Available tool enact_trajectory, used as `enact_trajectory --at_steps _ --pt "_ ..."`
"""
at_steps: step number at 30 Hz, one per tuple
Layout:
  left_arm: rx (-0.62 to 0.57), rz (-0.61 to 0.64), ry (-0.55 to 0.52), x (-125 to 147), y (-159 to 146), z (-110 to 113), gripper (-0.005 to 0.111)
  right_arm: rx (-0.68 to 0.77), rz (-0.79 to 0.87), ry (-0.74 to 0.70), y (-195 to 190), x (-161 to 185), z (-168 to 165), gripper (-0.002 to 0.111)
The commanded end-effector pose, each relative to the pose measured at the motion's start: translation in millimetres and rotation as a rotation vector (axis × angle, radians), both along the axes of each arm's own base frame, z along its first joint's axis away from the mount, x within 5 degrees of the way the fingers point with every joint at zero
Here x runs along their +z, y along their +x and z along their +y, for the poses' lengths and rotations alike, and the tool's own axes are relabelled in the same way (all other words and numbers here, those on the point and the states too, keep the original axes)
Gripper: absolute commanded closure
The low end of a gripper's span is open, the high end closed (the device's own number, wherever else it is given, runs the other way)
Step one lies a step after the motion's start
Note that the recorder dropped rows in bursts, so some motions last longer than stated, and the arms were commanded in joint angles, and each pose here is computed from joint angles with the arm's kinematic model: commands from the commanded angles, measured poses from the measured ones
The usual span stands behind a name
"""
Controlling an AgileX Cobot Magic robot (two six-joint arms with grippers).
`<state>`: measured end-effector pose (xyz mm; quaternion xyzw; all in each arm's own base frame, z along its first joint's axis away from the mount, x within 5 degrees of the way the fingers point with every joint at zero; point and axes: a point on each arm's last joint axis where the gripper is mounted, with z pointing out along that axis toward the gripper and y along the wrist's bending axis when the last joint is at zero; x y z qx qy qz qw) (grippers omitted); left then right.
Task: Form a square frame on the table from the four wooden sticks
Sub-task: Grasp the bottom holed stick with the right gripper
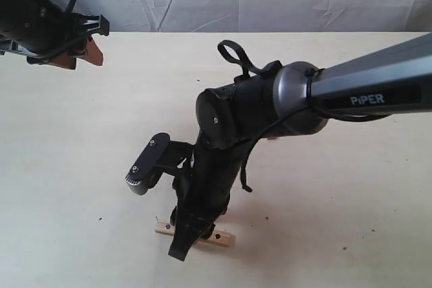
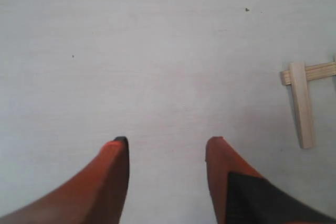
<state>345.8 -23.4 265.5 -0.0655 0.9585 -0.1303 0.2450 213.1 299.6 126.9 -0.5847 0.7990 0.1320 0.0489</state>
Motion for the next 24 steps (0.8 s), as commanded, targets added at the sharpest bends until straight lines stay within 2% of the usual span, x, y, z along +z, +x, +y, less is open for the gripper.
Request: enact_trajectory --at_steps 1,8,10,13,18,24 --pt "-0.011 -0.024 -0.014 3.2 -1.2 -1.7 0.061 -0.007 -0.002 0.001 0.3 -6.0 1.1 0.063" --pt "-0.01 -0.024 -0.016 3.2 -1.2 -1.8 0.061 0.001 0.032 -0.039 -1.0 -20.3 -0.2 0.066" --pt "-0.01 -0.024 -0.016 3.2 -1.2 -1.8 0.061 0.012 0.043 -0.057 -2.1 -21.8 -1.6 0.078" --pt "-0.009 -0.026 -0.016 3.3 -1.0 -1.8 0.061 0.025 0.058 -0.076 -3.6 -22.0 -3.5 0.109" --pt "-0.01 -0.028 -0.014 3.4 -0.9 -1.7 0.061 0.036 0.062 -0.08 -3.6 -16.9 -3.2 0.108" --pt "-0.009 -0.03 -0.014 3.5 -0.7 -1.7 0.061 0.075 -0.047 -0.024 7.6 18.4 3.6 0.108"
